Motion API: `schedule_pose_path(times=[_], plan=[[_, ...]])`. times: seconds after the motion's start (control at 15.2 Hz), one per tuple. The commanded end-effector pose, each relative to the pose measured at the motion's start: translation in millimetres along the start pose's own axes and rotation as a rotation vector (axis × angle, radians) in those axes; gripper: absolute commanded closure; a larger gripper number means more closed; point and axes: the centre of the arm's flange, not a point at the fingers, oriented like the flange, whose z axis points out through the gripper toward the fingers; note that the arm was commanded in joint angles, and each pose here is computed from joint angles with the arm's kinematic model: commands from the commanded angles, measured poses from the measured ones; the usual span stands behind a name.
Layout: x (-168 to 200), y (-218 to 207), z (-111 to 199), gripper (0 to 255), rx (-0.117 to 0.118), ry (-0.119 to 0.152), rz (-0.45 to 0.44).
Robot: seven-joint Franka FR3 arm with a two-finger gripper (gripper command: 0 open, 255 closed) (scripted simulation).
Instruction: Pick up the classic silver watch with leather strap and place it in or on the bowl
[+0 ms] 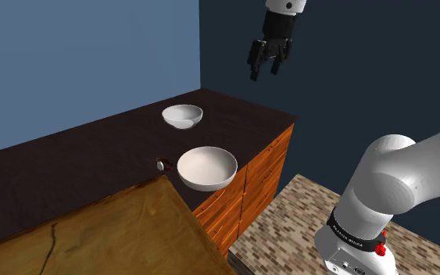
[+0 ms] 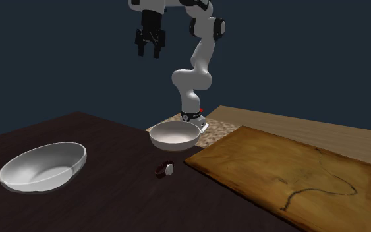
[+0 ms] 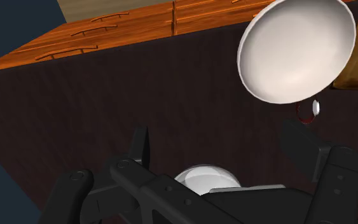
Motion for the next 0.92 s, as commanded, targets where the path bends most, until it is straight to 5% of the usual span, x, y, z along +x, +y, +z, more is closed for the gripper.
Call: schedule_pose_path(times=[0.0,0.86], plan=[[0,0,0,0,0.000,0.000,0.000],[71,-124,104,0,-0.022,-0.046,0.024]])
